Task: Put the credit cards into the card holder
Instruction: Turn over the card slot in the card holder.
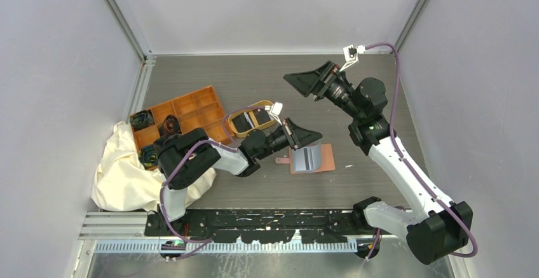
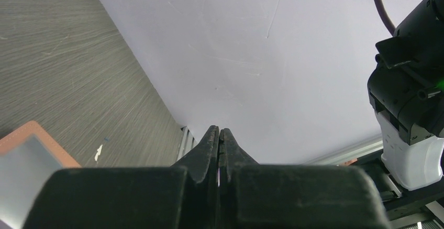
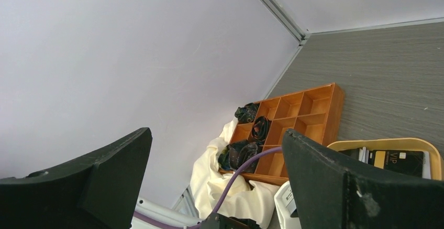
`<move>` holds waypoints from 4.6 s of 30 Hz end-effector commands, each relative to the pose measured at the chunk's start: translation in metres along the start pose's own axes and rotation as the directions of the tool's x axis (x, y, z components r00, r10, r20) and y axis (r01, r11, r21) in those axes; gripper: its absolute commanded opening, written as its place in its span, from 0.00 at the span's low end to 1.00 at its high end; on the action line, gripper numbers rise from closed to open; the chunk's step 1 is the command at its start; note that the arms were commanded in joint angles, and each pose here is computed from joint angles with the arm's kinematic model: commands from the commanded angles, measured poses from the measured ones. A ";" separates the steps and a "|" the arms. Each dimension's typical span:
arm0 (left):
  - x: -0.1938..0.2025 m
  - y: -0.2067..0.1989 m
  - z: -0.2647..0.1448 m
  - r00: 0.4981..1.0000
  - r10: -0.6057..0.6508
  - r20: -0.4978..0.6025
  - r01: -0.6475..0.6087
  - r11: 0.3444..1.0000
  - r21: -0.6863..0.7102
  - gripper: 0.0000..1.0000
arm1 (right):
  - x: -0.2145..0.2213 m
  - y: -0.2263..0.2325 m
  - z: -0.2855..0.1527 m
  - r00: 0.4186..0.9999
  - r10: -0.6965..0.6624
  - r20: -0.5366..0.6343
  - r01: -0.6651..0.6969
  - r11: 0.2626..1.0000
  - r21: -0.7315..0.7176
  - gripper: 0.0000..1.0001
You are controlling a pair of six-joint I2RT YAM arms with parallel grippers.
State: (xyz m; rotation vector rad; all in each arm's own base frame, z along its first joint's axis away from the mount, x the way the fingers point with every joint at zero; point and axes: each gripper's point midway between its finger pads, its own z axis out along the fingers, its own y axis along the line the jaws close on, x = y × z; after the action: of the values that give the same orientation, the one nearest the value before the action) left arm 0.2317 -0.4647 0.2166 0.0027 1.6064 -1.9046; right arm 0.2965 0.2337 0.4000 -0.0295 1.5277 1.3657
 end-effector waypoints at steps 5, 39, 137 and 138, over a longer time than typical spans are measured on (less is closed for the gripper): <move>-0.010 -0.027 -0.002 1.000 0.010 0.024 -0.012 0.996 0.087 0.00 | -0.014 0.019 -0.010 0.996 -0.024 0.091 0.029 0.998 -0.059 0.99; -0.003 -0.027 0.001 1.000 0.004 0.000 -0.004 0.995 0.098 0.00 | -0.012 0.026 -0.021 0.993 -0.046 0.106 0.054 0.996 -0.078 1.00; 0.038 0.012 -0.002 0.989 0.126 -0.082 -0.122 0.991 0.047 1.00 | -0.048 0.062 -0.081 0.837 -0.521 -0.168 0.540 0.836 0.096 0.99; 0.036 0.017 -0.010 0.987 0.145 -0.075 -0.144 0.989 0.024 1.00 | -0.047 0.057 -0.085 0.821 -0.541 -0.184 0.564 0.818 0.112 0.99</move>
State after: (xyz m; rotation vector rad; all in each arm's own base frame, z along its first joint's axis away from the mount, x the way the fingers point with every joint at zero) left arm 0.2000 -0.4963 0.1893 0.1867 1.6464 -1.9479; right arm 0.2629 0.1894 0.4353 -0.2551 1.6551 1.0156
